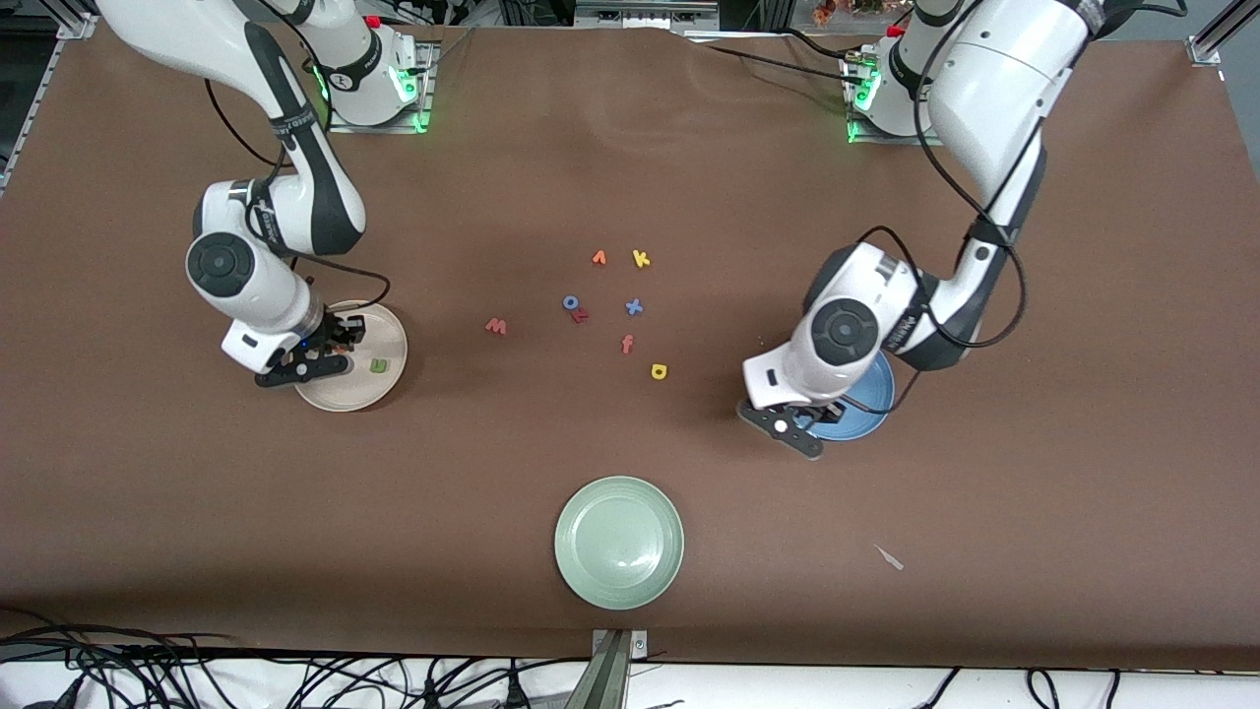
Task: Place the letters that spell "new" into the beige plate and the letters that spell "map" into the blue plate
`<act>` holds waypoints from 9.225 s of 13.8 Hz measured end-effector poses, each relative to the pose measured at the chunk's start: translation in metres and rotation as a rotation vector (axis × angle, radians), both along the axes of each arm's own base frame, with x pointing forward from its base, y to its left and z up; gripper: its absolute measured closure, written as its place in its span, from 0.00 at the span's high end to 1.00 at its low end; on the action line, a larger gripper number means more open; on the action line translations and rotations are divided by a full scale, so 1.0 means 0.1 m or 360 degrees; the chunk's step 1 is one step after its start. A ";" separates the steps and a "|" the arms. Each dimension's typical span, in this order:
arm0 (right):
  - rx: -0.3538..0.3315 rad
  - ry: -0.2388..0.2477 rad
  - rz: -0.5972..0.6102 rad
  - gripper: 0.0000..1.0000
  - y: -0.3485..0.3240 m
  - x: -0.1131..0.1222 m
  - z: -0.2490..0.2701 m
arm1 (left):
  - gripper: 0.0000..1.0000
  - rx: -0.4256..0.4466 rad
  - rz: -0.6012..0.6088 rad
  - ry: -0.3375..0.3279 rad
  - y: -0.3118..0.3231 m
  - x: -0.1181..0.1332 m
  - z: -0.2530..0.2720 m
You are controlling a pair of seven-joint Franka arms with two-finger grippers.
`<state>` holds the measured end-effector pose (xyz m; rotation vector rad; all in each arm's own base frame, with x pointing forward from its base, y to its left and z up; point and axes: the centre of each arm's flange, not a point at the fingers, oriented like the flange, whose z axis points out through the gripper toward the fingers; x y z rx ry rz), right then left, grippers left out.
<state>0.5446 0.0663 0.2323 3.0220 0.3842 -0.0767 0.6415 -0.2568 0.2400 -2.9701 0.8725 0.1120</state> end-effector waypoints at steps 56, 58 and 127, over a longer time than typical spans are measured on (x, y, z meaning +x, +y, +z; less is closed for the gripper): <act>0.0005 -0.0148 -0.0215 0.38 1.35 -0.08 0.08 | 0.27 -0.0156 0.0521 -0.0171 -1.98 -0.72 -0.56; -0.0025 -0.0124 -0.0137 0.38 0.95 -0.05 0.20 | 0.27 -0.0112 0.0504 -0.0157 -1.81 -0.60 -0.43; 0.0108 0.0162 -0.0254 1.00 -0.09 0.29 3.36 | 1.00 -0.0075 0.0921 -0.0037 2.25 -0.77 3.35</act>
